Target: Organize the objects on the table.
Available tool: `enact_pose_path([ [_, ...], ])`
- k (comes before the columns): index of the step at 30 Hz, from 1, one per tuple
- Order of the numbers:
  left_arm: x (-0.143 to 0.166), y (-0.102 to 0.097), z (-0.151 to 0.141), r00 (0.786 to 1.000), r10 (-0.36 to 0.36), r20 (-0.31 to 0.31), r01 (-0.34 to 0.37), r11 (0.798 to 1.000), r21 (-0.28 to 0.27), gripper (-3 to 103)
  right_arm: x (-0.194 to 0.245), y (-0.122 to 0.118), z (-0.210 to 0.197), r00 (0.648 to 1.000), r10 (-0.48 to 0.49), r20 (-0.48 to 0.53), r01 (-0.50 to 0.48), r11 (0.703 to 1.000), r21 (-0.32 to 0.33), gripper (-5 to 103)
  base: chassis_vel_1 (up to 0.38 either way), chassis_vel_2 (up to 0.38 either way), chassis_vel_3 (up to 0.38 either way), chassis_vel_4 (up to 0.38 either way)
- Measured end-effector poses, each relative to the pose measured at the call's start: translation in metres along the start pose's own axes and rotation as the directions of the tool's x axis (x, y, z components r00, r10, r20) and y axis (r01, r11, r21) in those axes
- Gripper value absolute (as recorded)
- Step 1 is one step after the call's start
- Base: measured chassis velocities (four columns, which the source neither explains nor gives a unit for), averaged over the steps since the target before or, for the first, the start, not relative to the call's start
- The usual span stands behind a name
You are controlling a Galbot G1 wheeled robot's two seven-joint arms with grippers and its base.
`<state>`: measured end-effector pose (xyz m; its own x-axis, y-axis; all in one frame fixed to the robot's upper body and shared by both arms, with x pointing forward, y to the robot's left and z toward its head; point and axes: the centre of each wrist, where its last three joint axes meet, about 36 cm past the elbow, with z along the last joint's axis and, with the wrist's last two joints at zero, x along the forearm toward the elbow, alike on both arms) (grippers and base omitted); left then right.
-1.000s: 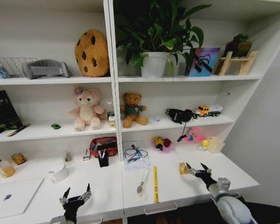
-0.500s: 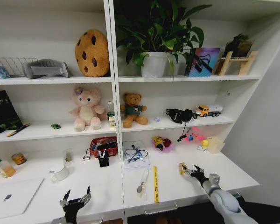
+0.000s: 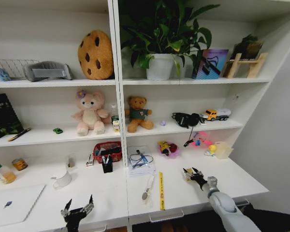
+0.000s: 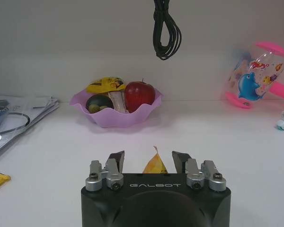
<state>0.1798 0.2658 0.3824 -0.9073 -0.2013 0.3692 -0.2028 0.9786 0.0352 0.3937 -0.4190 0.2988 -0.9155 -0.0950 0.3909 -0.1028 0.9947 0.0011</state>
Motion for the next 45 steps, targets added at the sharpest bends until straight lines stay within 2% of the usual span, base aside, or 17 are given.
enact_pose_path([
  [1,0.0,0.0,0.0,1.0,-0.001,0.0,0.001,1.0,0.0,100,0.001,-0.001,0.0,1.0,0.002,0.0,-0.002,1.0,0.0,54,0.0,0.0,0.0,0.0],
  [2,0.0,0.0,0.0,1.0,-0.001,0.0,0.001,1.0,0.0,100,0.001,-0.001,0.0,1.0,0.002,0.0,-0.002,1.0,0.0,54,0.0,0.0,0.0,0.0],
  [4,0.0,0.001,0.0,1.0,-0.003,0.001,0.003,1.0,-0.001,100,0.002,-0.003,-0.002,1.0,0.011,-0.001,-0.011,1.0,0.0,42,0.0,0.0,0.0,0.0],
  [5,0.0,0.001,0.0,1.0,-0.003,0.001,0.003,1.0,-0.001,100,0.002,-0.003,-0.002,1.0,0.011,-0.001,-0.011,1.0,0.0,42,0.0,0.0,0.0,0.0],
  [7,0.0,0.001,-0.001,1.0,-0.005,0.002,0.005,1.0,-0.002,100,0.004,-0.004,-0.001,1.0,0.019,-0.006,-0.019,1.0,-0.002,32,0.0,0.0,0.0,0.0],
  [8,0.0,0.001,-0.001,1.0,-0.005,0.002,0.005,1.0,-0.002,100,0.004,-0.004,-0.001,1.0,0.019,-0.006,-0.019,1.0,-0.002,32,0.0,0.0,0.0,0.0],
  [11,0.0,0.001,-0.001,1.0,-0.006,0.003,0.006,1.0,0.0,100,0.008,-0.004,0.002,1.0,0.023,-0.016,-0.023,1.0,-0.006,16,0.0,0.0,0.0,0.0],
  [14,0.0,0.0,-0.001,1.0,-0.007,0.004,0.007,1.0,0.001,100,0.009,-0.002,0.004,1.0,0.022,-0.02,-0.022,1.0,-0.008,10,0.0,0.0,0.0,0.0],
  [15,0.001,-0.002,-0.001,1.0,-0.006,0.004,0.006,1.0,0.002,100,0.01,-0.001,0.003,1.0,0.019,-0.019,-0.019,1.0,-0.009,2,0.0,0.0,0.0,0.0],
  [17,0.002,-0.003,-0.001,1.0,-0.005,0.002,0.005,1.0,0.003,100,0.01,-0.001,0.001,1.0,0.016,-0.014,-0.016,1.0,-0.009,1,0.0,0.0,0.0,0.0],
  [22,0.004,-0.003,0.003,1.0,-0.008,-0.009,0.008,1.0,-0.008,100,-0.006,-0.004,-0.04,0.998,-0.003,0.068,0.004,1.0,-0.014,0,0.0,0.0,0.0,0.0],
  [25,0.005,-0.003,0.005,1.0,-0.008,-0.015,0.007,1.0,-0.013,100,-0.01,-0.007,-0.05,0.996,-0.009,0.085,0.01,1.0,-0.015,0,0.0,0.0,0.0,0.0],
  [30,0.008,-0.003,0.014,0.999,0.005,-0.037,-0.006,0.999,-0.048,100,-0.029,-0.013,-0.07,0.993,-0.042,0.113,0.043,0.999,-0.005,0,0.0,0.0,0.0,0.0],
  [36,0.007,0.008,0.017,0.999,-0.007,-0.05,0.003,0.997,-0.078,100,-0.062,-0.003,-0.086,0.988,-0.082,0.132,0.082,0.997,0.003,0,0.0,0.0,0.0,0.0],
  [40,0.009,0.008,0.019,0.998,-0.014,-0.058,0.009,0.997,-0.082,100,-0.078,0.001,-0.089,0.987,-0.096,0.131,0.096,0.995,0.008,0,0.0,0.0,0.0,0.0],
  [45,0.018,0.004,0.026,0.997,-0.025,-0.073,0.018,0.996,-0.088,100,-0.137,0.019,-0.101,0.984,-0.112,0.138,0.114,0.994,-0.001,0,0.0,0.0,0.0,0.0],
])
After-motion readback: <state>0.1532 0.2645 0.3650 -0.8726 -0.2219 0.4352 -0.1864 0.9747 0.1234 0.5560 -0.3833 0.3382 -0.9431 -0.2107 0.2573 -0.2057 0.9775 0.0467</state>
